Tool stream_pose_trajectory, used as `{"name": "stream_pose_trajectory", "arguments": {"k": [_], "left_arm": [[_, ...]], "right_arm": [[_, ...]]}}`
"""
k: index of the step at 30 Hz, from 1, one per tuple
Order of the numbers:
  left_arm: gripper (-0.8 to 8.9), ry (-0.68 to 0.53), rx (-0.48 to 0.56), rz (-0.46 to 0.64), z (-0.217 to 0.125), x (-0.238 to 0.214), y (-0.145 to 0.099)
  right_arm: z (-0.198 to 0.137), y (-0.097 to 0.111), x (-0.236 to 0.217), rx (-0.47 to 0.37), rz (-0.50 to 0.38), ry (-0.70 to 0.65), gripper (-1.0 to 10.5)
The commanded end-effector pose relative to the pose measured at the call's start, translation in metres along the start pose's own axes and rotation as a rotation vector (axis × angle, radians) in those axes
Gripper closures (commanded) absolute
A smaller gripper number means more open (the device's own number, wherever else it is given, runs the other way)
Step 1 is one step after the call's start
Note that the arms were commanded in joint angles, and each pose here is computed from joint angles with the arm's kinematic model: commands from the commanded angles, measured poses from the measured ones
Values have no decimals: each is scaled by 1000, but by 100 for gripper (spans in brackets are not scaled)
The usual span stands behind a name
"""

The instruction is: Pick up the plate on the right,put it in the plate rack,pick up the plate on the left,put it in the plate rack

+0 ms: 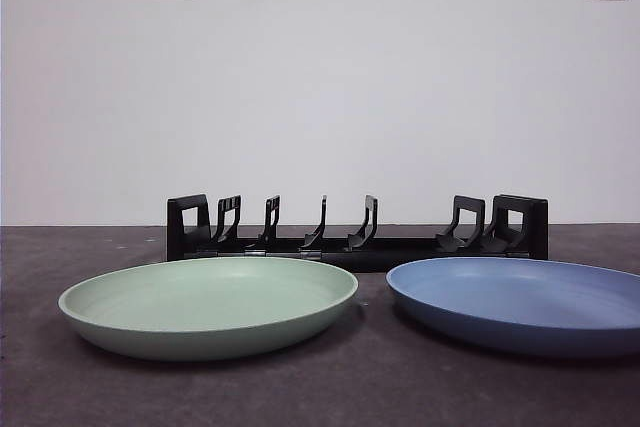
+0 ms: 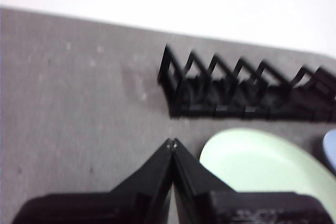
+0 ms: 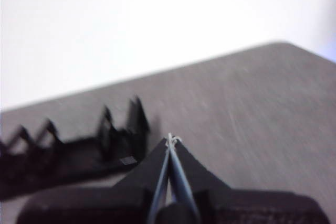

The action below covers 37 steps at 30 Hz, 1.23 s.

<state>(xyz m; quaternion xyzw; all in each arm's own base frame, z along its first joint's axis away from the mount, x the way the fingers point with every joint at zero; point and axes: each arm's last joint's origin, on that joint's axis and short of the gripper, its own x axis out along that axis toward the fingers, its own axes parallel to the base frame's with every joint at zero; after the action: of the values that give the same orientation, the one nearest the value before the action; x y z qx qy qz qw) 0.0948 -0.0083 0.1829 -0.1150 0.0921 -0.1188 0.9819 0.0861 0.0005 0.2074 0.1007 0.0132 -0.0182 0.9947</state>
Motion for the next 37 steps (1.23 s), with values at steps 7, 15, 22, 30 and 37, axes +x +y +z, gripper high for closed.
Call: {"name": "stream_pose_trajectory", "arguments": {"k": [7,15,22,30,37], "left_arm": [[820,-22,26,-115,62,-11,-19],[820,95,83,-215,110,-14,-34],[820,203,107,-292,138,-18,-43],[820,234,147,-318,155,-21,-51],[699,247,143,-336,156,-18,-52]], "right_arm": [[59,16,-1,9,118,80,957],[117,32,3,-136,219,278,956],[141,38,5,-215,264,464,956],[147,40,5,-210,268,496,956],[147,40,5,-208,267,499,940]]}}
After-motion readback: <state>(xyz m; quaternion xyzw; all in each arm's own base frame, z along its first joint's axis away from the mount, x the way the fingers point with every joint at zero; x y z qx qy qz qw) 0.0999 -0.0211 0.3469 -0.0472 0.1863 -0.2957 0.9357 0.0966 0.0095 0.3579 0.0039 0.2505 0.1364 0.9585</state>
